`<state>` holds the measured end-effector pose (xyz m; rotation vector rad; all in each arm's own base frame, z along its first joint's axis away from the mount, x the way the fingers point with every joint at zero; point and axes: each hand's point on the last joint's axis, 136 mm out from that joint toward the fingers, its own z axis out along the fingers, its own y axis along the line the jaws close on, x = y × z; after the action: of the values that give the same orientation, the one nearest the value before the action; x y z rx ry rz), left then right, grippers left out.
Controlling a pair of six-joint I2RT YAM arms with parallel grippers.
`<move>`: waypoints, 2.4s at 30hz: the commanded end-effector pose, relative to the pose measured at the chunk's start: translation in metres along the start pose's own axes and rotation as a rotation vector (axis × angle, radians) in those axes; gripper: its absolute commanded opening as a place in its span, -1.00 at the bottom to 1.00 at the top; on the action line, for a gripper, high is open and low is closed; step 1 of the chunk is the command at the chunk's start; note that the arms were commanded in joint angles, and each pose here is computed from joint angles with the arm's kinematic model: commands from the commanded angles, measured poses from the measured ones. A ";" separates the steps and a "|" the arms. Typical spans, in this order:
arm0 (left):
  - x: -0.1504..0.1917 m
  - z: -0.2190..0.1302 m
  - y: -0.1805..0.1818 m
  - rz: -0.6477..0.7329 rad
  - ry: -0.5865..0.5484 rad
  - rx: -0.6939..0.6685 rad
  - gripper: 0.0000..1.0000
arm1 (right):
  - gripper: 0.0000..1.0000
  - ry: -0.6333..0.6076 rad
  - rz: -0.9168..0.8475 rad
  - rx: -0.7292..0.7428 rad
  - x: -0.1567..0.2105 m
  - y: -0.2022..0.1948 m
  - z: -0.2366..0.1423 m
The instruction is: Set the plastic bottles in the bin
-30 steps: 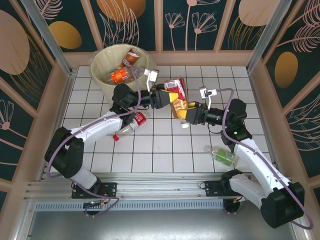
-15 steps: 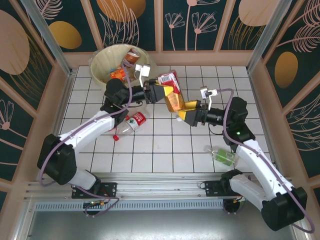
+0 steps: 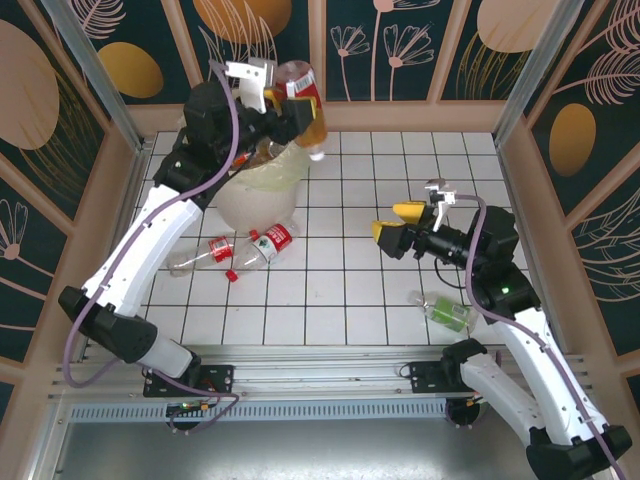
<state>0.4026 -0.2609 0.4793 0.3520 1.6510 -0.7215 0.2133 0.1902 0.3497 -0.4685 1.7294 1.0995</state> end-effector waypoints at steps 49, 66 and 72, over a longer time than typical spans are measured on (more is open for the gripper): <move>0.067 0.013 0.243 0.190 0.336 -0.700 0.97 | 0.98 0.024 0.336 0.676 0.072 -0.127 -0.036; 0.054 -0.040 0.071 0.034 0.150 -0.034 0.97 | 0.98 0.134 0.545 0.828 0.115 -0.142 -0.054; 0.087 -0.045 0.000 0.022 0.181 0.181 0.97 | 0.98 0.246 0.595 0.920 0.137 -0.139 -0.075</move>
<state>0.3710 -0.2188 0.3911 0.4975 1.8226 -0.6922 0.2327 0.0877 0.1771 0.4715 2.3679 0.5407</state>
